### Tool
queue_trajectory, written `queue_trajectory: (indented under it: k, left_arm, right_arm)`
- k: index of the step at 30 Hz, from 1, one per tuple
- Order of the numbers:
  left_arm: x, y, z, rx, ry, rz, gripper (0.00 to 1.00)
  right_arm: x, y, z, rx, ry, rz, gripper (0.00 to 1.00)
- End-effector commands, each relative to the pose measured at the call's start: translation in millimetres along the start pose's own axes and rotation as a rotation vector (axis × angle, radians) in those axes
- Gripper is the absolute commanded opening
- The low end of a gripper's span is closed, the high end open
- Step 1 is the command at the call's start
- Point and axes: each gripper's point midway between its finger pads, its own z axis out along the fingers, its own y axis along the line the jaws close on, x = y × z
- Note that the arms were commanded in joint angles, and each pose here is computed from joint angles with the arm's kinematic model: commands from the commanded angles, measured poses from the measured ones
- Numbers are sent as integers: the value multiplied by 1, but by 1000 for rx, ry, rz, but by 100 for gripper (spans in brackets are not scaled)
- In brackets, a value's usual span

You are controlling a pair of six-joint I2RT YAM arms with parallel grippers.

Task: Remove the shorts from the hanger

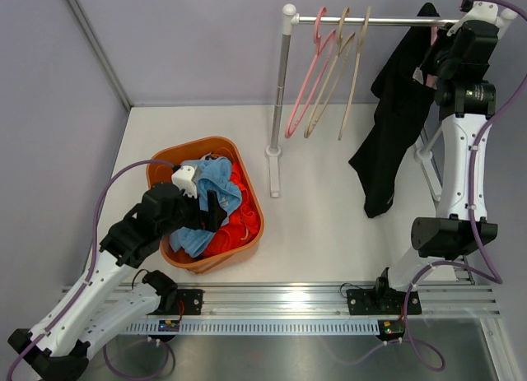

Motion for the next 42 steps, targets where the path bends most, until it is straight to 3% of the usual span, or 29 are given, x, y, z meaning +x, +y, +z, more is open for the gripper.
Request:
queue_trajectory:
  k: [1,13,19,25,29,42]
  left_arm:
    - [-4,-5,2,28,-23,11,99]
    - [-3,-5,3,29,-20,11,99]
    - [-2,-7,4,38,-13,13,99]
    - [0,-14,9,76,16,22,99]
    - [0,-17,9,92,23,27,99]
    - [-16,-33,16,127,14,-2,97]
  right_arm:
    - [-49,3,-37,1,-150,22,0]
    - [-23,34,-110,-105,-83,111,0]
    - [22,32,-155,-113,22,141,0]
    - [105,38,-188,-206,148,200,0]
    - [172,40,-196,-244,298,212,0]
    - [218,70,-243,-478,405,288,0]
